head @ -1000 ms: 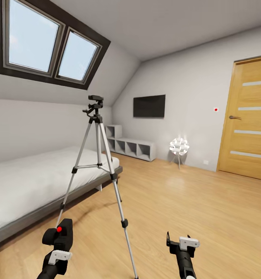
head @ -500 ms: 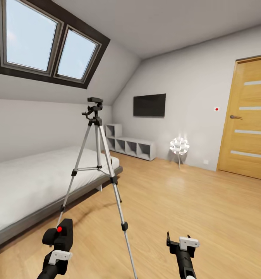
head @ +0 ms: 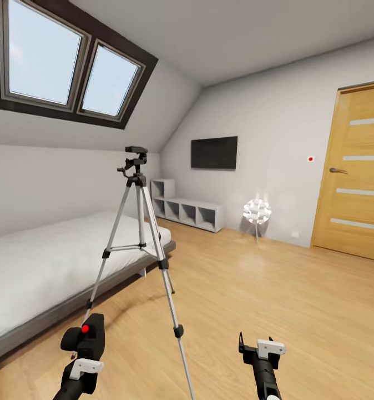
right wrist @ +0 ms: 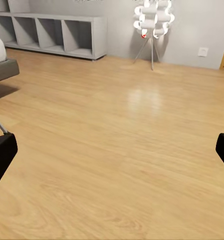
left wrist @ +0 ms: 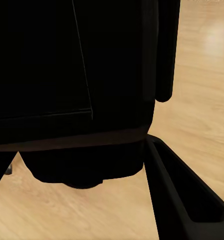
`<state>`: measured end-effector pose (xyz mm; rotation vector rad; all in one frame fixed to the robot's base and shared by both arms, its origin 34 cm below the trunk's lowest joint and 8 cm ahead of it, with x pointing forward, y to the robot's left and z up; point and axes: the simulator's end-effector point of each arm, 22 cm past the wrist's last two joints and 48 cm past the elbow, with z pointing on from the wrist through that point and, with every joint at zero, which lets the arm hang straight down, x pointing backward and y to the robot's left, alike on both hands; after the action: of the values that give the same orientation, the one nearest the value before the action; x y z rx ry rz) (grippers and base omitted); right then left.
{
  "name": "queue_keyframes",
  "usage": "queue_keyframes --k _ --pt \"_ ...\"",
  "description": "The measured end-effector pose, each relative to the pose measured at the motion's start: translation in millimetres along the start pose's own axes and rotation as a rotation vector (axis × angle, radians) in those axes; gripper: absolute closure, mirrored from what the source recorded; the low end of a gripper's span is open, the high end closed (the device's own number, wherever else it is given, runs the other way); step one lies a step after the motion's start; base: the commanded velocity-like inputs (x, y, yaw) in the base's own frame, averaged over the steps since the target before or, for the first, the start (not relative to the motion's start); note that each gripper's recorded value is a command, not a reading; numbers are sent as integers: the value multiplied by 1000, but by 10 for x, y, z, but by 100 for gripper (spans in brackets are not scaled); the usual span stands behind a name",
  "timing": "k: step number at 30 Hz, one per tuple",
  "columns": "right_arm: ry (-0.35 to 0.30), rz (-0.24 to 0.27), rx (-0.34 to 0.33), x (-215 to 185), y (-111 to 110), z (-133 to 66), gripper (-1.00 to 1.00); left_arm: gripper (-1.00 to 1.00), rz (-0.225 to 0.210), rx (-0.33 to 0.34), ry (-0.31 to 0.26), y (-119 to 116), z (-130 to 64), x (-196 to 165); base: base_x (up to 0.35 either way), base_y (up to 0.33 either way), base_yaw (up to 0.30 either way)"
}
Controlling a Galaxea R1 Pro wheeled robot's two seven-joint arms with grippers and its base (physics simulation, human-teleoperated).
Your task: Attach the digital camera to the camera tripod in the bedroom.
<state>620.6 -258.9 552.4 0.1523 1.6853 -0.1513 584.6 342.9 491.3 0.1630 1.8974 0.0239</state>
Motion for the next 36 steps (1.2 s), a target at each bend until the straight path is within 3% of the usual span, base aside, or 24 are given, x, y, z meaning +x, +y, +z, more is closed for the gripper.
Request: queue_keyframes --k 36 --pt "1 0 0 -762 18 49 -100 100 0 0 1 87 -114 -749 0 0 0"
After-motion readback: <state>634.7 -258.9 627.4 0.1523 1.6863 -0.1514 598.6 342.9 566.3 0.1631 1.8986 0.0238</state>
